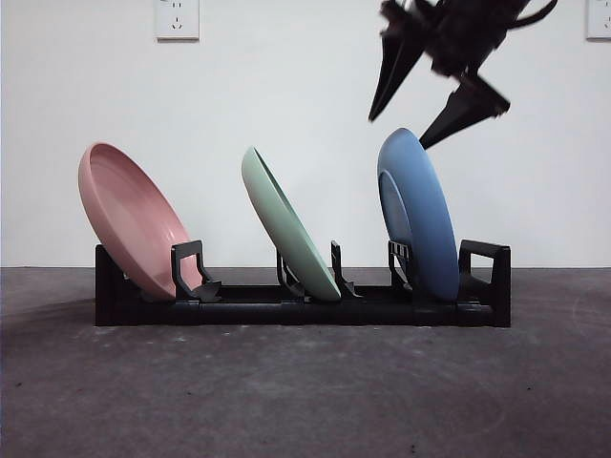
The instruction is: Place the plate
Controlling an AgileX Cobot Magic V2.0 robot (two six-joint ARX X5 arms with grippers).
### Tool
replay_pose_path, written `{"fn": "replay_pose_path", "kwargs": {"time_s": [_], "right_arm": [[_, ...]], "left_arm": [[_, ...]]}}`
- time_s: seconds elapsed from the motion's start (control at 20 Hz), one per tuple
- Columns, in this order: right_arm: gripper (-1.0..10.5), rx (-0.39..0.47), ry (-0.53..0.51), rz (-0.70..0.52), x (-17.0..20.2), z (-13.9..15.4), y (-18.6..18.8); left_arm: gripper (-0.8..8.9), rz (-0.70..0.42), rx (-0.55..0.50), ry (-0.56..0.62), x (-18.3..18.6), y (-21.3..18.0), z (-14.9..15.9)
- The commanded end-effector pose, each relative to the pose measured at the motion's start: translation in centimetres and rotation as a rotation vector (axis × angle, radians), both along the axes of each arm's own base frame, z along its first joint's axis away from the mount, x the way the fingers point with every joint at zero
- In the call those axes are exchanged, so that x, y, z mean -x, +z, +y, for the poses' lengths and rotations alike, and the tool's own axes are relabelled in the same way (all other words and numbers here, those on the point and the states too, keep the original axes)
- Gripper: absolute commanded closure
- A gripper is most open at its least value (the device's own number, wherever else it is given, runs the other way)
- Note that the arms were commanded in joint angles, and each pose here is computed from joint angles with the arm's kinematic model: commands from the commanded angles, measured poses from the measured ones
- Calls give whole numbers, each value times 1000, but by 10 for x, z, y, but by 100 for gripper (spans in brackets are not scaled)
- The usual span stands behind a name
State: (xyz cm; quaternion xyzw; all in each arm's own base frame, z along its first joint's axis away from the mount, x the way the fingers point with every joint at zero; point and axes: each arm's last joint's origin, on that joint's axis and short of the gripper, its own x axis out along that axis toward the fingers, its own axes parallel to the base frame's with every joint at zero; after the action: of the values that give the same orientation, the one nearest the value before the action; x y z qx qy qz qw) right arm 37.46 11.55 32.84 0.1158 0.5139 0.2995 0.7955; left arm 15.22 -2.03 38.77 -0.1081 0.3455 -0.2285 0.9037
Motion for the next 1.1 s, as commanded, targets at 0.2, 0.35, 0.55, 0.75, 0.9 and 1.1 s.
{"fn": "replay_pose_path", "kwargs": {"time_s": [0.2, 0.35, 0.55, 0.75, 0.9, 1.1], "right_arm": [[768, -1, 20, -21, -7, 6, -2], [871, 1, 20, -14, -7, 6, -2], [933, -10, 28, -8, -4, 6, 1], [933, -72, 62, 3, 5, 4, 24], [933, -142, 99, -23, 19, 3, 53], [933, -214, 167, -87, 49, 2, 87]], "left_arm": [[465, -23, -3, -11, -1, 5, 0], [465, -22, -3, -11, -1, 5, 0], [465, -22, -3, -11, -1, 5, 0], [465, -22, -3, -11, -1, 5, 0], [465, -23, -3, -11, -1, 5, 0], [465, -24, -3, -11, -1, 5, 0]]}}
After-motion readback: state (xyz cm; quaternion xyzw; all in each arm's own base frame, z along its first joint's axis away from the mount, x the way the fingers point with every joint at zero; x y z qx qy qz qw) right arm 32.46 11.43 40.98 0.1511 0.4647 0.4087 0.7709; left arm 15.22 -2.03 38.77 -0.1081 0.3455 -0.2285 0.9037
